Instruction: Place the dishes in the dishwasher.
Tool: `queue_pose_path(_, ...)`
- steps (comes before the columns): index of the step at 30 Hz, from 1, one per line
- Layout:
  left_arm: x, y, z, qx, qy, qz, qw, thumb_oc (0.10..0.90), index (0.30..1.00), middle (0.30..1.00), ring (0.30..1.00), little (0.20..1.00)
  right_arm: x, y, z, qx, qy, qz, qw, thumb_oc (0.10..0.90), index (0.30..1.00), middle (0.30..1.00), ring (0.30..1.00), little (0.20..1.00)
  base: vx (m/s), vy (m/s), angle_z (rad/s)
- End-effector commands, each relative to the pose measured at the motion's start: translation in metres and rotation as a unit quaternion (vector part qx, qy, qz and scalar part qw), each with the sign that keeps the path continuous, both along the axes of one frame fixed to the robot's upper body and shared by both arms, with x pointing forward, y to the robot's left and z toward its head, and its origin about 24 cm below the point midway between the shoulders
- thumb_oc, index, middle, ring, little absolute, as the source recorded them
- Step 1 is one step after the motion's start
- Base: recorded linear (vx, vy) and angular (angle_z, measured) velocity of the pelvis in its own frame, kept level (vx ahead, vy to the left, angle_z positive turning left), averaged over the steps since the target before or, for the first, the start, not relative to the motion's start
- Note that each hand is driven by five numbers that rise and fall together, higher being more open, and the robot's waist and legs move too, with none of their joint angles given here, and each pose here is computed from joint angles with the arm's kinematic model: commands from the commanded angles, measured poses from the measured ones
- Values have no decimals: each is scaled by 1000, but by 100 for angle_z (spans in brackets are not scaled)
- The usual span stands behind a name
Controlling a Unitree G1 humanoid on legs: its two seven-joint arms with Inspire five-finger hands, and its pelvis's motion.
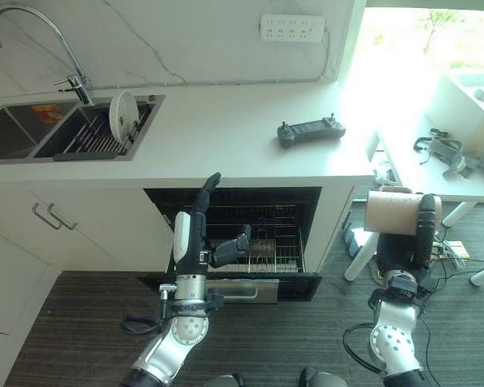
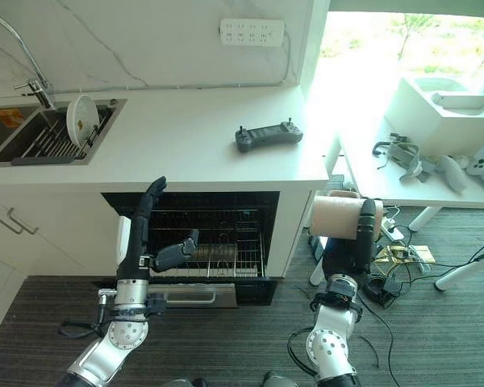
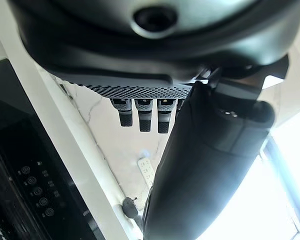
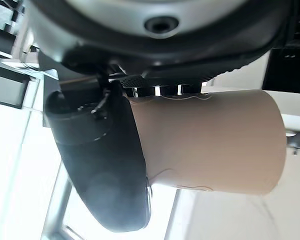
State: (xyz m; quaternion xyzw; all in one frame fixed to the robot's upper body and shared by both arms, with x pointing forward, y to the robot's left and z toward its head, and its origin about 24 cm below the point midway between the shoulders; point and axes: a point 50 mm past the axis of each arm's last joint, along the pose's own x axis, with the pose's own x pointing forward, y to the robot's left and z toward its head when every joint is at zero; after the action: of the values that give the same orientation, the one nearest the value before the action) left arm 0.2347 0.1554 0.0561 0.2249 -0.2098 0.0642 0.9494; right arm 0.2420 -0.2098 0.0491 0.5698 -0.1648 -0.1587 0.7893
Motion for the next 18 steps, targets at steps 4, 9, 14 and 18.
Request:
queue_pose_path(4,6,9,32,66,-45,-70,994,800,900,900,900,900,11,11,24,-116,-55,57,990,400,300,300,300,300,0,26,1)
queue_pose_path(9,7,20,12,136,10,-98,986,800,900,900,900,900,16,12,5,-172,2,96,980,400,300,300,300,300,39,64,2)
queue_pose_path(14,1,31,-8,192,70,-129,970,800,900,900,900,900,25,7,3,-236,35,115,964,400,300,300,300,300,43,65,5)
queue_pose_path(18,2,33,-14,238,69,-137,959,800,900,900,900,900,42,-3,18,-280,37,115,952,400,300,300,300,300,-58,70,13)
